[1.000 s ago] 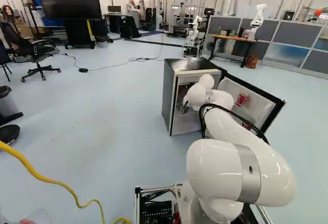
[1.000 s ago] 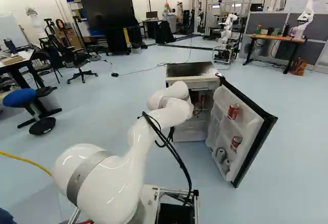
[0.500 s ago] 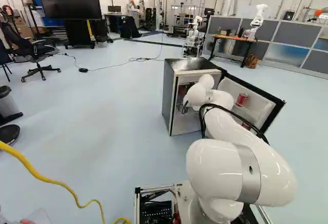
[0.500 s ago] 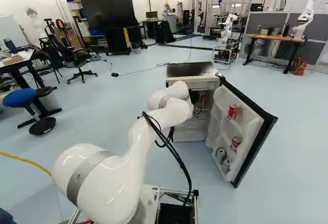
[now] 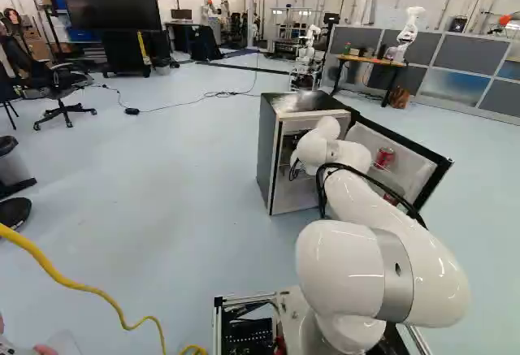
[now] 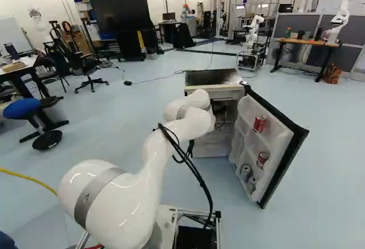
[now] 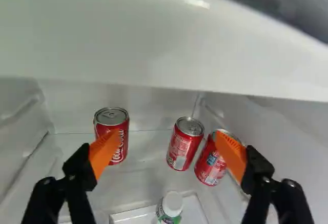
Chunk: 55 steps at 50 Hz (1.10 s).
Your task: Grab a drink from the fridge
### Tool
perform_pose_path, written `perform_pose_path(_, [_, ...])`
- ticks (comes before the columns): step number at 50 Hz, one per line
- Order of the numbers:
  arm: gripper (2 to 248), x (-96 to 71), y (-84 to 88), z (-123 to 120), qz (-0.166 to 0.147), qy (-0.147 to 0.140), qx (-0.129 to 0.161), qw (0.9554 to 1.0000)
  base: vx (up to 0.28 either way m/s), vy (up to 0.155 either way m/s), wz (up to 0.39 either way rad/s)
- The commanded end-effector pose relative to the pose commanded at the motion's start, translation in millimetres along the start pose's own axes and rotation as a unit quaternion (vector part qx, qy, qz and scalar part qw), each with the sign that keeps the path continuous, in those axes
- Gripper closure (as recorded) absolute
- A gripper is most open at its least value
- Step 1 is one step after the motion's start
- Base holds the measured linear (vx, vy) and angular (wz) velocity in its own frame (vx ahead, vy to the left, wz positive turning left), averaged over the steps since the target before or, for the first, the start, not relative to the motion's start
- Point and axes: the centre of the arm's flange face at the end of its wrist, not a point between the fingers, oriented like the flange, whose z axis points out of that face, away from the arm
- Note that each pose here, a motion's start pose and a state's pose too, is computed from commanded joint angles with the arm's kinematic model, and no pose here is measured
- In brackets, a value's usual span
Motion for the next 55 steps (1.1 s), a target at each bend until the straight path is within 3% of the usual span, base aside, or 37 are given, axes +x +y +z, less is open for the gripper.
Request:
perform_pose_path(1, [22, 0.4, 0.1, -1, 0.0, -0.001, 0.0, 1.0, 0.0, 0.0, 0.0])
perform_pose_path(2, [3, 0.8, 0.1, -1, 0.0, -0.003, 0.0, 1.0, 0.0, 0.0, 0.0])
perform_pose_path(19, [3, 9.7, 2.2, -20, 0.004, -0.032, 0.005, 0.9995, 0.0, 0.0, 0.0])
perform_pose_path(55, [3, 28.6, 9.3, -84, 0.015, -0.103, 0.013, 0.9945, 0.0, 0.0, 0.0])
